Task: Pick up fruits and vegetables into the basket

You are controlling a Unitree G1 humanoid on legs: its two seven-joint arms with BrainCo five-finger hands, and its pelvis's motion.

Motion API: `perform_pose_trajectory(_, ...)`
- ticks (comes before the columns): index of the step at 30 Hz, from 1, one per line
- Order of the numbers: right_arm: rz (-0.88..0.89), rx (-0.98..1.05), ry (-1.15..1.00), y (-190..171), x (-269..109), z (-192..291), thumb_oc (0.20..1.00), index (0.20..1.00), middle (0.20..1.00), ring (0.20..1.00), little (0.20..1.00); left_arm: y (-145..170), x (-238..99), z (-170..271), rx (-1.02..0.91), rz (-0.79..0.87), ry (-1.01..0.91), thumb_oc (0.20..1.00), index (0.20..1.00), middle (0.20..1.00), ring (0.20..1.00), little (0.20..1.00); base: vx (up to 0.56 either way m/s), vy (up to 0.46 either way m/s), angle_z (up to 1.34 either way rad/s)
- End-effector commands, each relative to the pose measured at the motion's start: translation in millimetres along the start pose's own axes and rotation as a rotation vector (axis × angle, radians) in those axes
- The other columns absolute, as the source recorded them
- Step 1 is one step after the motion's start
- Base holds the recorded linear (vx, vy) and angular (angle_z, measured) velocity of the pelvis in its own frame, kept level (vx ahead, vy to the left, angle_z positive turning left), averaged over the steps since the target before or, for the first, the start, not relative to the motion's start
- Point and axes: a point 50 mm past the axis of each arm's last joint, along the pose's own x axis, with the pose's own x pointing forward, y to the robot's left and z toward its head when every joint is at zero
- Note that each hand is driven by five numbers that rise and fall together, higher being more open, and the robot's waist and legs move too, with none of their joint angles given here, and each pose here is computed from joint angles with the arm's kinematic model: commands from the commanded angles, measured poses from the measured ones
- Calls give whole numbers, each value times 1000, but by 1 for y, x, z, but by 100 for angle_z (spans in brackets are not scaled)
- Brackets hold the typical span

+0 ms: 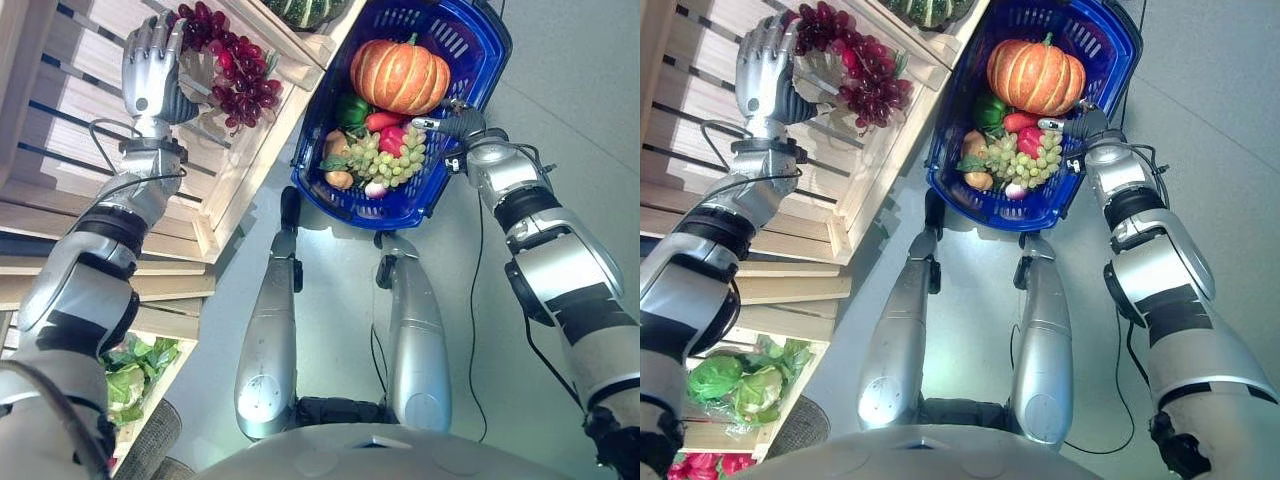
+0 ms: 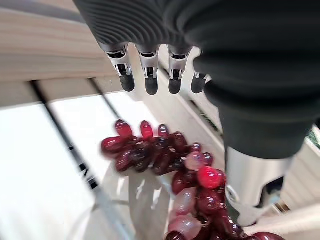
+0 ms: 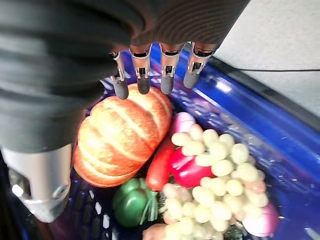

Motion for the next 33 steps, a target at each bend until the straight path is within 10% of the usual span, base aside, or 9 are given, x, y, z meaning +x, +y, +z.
perform_pose_trajectory(1,-76,-36,-68,-25,-2,0,1000,1000,1000,1000,1000,8,3,-15,115,54,25,1000,1000,1000,1000,1000,-1,90,-5)
perform_pose_trajectory(33,-175,255,-421,-31,-23,-4,1000,1000,1000,1000,1000,2,-4,-54,389,-171,190,1000,1000,1000,1000,1000,-3,22,-3)
